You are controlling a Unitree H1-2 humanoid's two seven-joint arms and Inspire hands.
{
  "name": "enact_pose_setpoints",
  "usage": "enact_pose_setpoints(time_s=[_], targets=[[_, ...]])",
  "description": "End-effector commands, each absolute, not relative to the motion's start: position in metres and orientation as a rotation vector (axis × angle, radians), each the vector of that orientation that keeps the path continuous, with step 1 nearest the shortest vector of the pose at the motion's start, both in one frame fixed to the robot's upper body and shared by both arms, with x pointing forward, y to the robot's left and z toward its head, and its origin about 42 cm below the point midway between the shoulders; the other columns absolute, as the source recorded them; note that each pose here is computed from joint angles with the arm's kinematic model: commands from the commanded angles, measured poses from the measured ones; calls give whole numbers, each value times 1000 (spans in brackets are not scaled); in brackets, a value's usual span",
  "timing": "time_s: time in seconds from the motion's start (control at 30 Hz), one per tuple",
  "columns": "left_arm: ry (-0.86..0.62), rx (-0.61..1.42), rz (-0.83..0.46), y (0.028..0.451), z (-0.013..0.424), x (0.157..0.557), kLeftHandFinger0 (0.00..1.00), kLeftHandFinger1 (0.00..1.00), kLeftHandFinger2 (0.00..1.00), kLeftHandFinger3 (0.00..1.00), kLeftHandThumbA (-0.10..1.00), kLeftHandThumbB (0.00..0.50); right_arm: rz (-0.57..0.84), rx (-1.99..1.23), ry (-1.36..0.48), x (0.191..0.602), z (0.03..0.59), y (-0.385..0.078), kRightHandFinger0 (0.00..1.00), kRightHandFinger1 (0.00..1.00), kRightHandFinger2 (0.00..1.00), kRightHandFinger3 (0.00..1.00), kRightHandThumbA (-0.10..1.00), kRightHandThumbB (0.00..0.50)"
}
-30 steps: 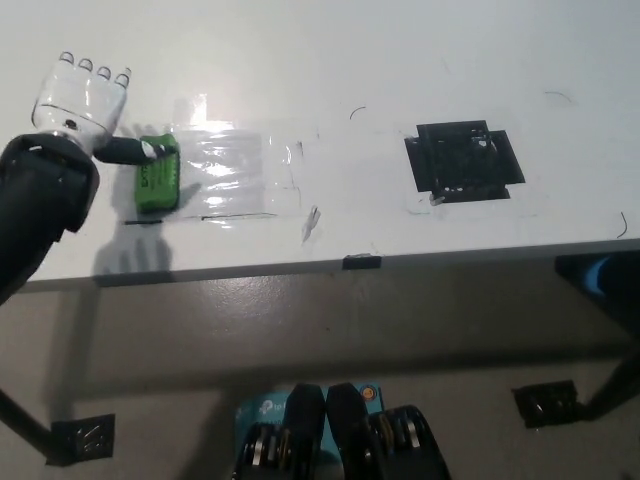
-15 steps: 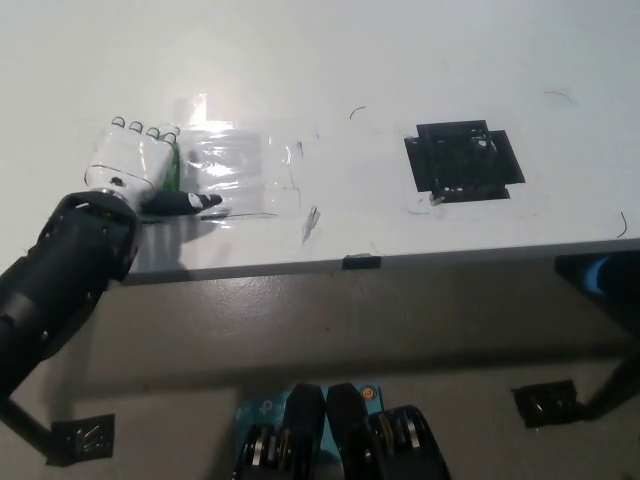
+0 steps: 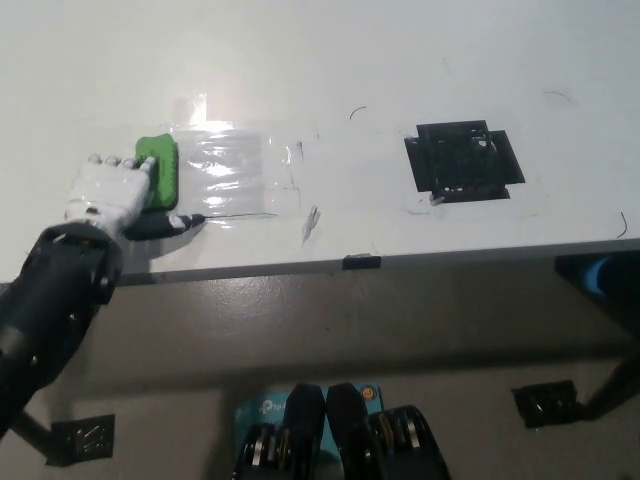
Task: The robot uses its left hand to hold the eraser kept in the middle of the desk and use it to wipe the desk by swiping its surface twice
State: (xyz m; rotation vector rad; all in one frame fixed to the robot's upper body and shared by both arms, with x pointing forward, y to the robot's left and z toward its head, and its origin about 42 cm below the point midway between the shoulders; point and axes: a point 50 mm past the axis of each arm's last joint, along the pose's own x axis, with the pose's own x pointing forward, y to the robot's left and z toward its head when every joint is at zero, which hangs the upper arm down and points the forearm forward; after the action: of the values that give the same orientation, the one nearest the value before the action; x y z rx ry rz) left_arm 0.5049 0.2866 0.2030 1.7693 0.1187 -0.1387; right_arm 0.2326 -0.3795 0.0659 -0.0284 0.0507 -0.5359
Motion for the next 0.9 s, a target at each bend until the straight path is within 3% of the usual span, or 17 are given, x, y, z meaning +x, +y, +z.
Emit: enact_pose_setpoints(time_s=[0.0,0.13,0.23,0.3,0.4,0.53,0.87], targets=[[120,1663,-108,296,198,501,1000,1000,1000,1000,1000,475,-533,-25,-47,240,82,-384,0,0,0,424,1000,170],[128,1631,-147,289,183,495,1000,1000,1000,1000,1000,475,-526,-28,-42,244,85,-384,0,0,16,438,1000,185],[115,1623,-154,279,181,495,1000,1000,1000,1000,1000,473,-525,-46,-54,247,88,-384,0,0,0,439,1000,162],[91,1609,-158,272,182,497,1000,1000,1000,1000,1000,486,-522,-54,-56,249,89,-385,0,0,0,452,1000,196],[34,1616,-142,263,188,501,1000,1000,1000,1000,1000,500,-524,-46,-67,254,95,-385,0,0,0,441,1000,199],[23,1640,-156,253,193,504,1000,1000,1000,1000,1000,500,-519,-58,-80,259,97,-388,0,0,0,459,1000,172],[89,1990,-291,229,182,507,1000,1000,1000,1000,1000,500,-495,-74,-89,264,106,-388,0,0,0,507,1000,214]])
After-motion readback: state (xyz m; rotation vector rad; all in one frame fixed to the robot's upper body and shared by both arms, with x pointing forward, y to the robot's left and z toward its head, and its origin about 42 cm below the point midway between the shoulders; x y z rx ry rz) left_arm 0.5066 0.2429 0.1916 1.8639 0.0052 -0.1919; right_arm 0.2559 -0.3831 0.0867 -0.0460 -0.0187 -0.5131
